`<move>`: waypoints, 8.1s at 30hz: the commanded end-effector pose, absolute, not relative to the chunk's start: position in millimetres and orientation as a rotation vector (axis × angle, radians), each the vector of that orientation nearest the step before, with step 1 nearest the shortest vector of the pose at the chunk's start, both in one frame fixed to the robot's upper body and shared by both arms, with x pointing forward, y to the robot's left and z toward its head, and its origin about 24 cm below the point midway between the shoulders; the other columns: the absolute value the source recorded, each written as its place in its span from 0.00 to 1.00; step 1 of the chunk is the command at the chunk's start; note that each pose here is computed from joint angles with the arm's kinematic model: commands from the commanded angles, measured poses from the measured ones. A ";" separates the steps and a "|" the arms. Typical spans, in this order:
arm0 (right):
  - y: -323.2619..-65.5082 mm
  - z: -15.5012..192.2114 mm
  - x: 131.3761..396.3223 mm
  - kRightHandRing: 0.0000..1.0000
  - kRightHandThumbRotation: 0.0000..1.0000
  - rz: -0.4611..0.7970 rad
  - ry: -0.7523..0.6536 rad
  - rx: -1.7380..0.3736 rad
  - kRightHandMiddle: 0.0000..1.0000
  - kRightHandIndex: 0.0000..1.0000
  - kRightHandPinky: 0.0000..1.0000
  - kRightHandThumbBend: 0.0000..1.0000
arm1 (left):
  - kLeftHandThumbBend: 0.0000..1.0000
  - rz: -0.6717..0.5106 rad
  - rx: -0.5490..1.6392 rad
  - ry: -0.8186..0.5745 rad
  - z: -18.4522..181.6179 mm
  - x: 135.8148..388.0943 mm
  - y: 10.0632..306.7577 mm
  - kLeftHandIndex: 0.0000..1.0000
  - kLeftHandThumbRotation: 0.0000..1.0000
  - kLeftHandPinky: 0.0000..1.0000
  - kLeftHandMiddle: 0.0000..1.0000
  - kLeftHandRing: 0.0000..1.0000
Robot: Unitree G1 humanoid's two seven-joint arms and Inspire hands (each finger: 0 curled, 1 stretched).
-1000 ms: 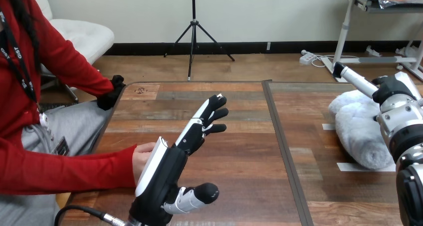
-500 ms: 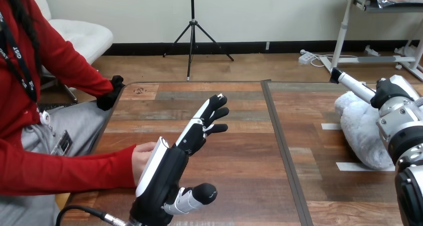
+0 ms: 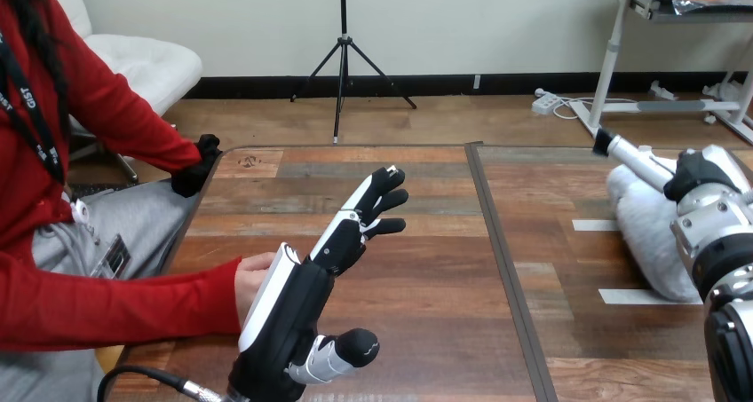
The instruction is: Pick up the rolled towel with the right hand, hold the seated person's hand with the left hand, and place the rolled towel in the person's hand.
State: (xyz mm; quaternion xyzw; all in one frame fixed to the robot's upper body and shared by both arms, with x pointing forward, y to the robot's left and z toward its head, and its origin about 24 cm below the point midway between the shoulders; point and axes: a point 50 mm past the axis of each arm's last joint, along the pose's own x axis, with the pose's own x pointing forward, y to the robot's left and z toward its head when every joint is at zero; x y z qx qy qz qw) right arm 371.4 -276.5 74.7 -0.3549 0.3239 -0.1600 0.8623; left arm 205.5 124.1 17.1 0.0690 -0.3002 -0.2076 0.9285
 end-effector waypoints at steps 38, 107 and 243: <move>-265.0 84.8 380.4 0.97 0.78 -0.331 0.620 -0.724 0.96 0.95 0.59 1.00 | 1.00 -0.454 0.100 -0.671 31.2 215.6 114.6 0.96 0.88 0.84 0.95 0.92; -273.4 40.0 356.2 0.27 0.00 -0.312 0.628 -0.699 0.36 0.62 0.18 0.78 | 1.00 -0.440 0.143 -0.723 38.0 211.7 123.4 0.92 0.91 0.83 0.93 0.90; -221.5 85.2 342.2 0.05 0.00 0.194 -0.349 -0.165 0.08 0.07 0.01 0.48 | 1.00 -0.375 0.207 -0.713 40.8 208.9 144.6 0.92 0.86 0.87 0.92 0.90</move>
